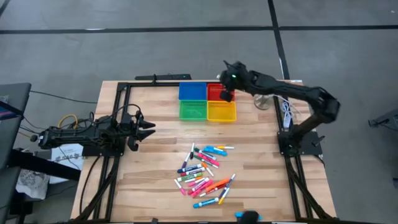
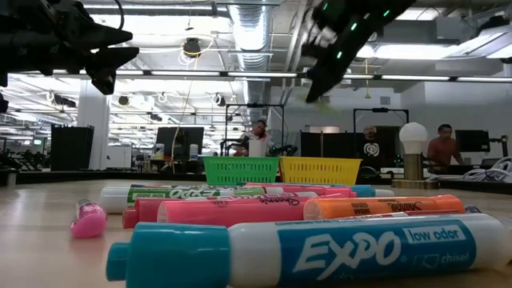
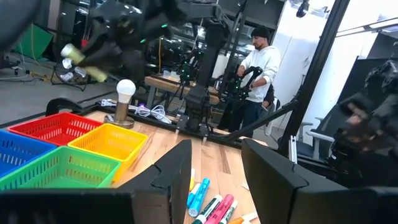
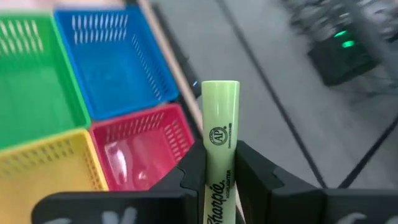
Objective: Pick & Place Markers
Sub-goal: Put the light green marker in the red bin
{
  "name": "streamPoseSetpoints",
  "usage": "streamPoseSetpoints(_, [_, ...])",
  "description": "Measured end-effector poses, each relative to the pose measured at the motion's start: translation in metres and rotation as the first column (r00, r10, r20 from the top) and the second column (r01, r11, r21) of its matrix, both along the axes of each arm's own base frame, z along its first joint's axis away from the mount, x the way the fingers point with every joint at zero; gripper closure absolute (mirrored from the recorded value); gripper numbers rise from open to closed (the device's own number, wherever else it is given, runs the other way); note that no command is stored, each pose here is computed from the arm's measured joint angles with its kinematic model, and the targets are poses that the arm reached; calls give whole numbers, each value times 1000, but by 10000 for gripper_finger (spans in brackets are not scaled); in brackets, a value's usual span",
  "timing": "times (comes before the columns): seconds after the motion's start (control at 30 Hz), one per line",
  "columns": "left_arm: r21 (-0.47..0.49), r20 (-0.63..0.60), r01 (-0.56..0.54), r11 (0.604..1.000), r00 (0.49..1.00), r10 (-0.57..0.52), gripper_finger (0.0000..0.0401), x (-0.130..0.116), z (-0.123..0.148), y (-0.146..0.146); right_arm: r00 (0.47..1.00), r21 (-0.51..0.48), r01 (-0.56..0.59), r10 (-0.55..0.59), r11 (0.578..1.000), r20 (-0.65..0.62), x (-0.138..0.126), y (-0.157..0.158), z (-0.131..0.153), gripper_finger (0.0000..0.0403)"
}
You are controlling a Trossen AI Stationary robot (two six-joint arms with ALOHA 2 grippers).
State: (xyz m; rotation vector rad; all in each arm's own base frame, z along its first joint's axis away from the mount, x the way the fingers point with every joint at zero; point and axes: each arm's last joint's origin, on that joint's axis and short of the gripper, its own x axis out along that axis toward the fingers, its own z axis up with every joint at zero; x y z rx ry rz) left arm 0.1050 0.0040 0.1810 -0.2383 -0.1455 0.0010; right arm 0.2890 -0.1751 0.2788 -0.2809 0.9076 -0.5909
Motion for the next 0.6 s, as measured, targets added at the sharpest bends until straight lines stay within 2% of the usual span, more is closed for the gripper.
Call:
streamPoseSetpoints(0.17, [0, 0, 0, 1000, 1000, 0, 260, 0, 0, 0, 996, 99, -59, 64, 993, -54, 15, -25, -31, 352])
streamPoseSetpoints(0.3, [0, 0, 0, 1000, 1000, 0, 260, 0, 0, 0, 988, 117, -84, 98, 990, -122, 25, -37, -50, 351])
streamPoseSetpoints(0.5, [0, 3, 0, 1000, 1000, 0, 260, 0, 0, 0, 961, 202, -118, 163, 972, -224, 33, -39, -80, 351])
streamPoseSetpoints(0.6, [0, 7, 0, 1000, 1000, 0, 260, 0, 1, 0, 952, 214, -127, 180, 968, -246, 33, -39, -85, 351])
